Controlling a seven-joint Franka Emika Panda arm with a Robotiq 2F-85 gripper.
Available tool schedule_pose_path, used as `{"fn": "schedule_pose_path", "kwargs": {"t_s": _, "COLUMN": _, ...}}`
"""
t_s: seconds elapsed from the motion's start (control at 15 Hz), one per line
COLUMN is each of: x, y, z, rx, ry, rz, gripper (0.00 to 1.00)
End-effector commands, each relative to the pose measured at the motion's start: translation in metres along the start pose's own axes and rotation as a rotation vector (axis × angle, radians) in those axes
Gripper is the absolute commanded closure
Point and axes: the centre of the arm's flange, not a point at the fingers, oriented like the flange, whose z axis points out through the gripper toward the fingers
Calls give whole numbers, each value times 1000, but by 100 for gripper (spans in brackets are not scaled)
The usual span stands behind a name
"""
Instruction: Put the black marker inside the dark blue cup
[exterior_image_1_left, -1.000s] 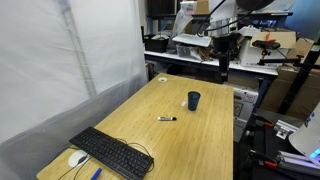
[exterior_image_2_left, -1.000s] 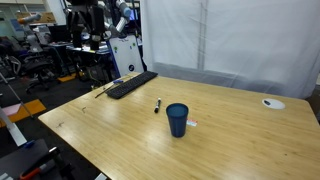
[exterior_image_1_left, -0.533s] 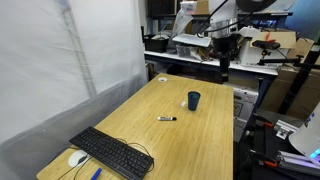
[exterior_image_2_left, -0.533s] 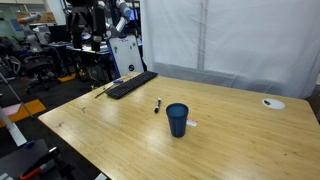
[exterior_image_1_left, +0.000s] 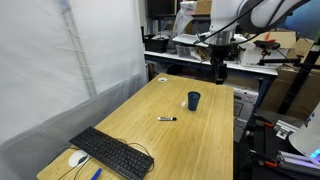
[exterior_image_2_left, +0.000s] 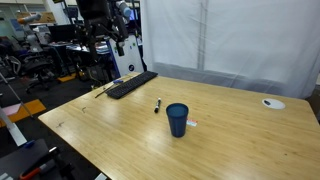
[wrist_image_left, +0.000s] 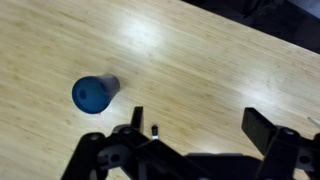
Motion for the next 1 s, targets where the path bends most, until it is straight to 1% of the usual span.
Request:
{"fn": "schedule_pose_path", "kwargs": {"t_s": 0.0, "x": 1, "y": 5, "z": 0, "rx": -22, "ry": 176, "rz": -95, "gripper": 0}}
{"fn": "schedule_pose_path", "kwargs": {"t_s": 0.13, "x": 5, "y": 9, "z": -3, "rx": -6, "ry": 277, "rz": -127, "gripper": 0}}
{"fn": "schedule_pose_path", "kwargs": {"t_s": 0.2, "x": 5, "y": 10, "z": -2, "rx": -5, "ry": 290, "rz": -150, "gripper": 0}}
{"fn": "schedule_pose_path", "kwargs": {"t_s": 0.27, "x": 11, "y": 10, "z": -5, "rx": -20, "ry": 227, "rz": -101, "gripper": 0}}
{"fn": "schedule_pose_path", "kwargs": {"t_s": 0.4, "x": 10, "y": 10, "z": -2, "rx": -17, "ry": 251, "rz": -124, "gripper": 0}}
{"fn": "schedule_pose_path", "kwargs": {"t_s": 0.6, "x": 10, "y": 9, "z": -3, "rx": -17, "ry": 255, "rz": -129, "gripper": 0}}
{"fn": "schedule_pose_path", "kwargs": {"t_s": 0.67, "x": 16, "y": 7, "z": 5, "rx": -3, "ry": 314, "rz": -142, "gripper": 0}}
{"fn": "schedule_pose_path", "kwargs": {"t_s": 0.87, "x": 39, "y": -2, "z": 31, "rx": 50, "ry": 378, "rz": -116, "gripper": 0}}
{"fn": "schedule_pose_path", "kwargs": {"t_s": 0.93, "x": 48, "y": -7, "z": 44, "rx": 70, "ry": 387, "rz": -118, "gripper": 0}}
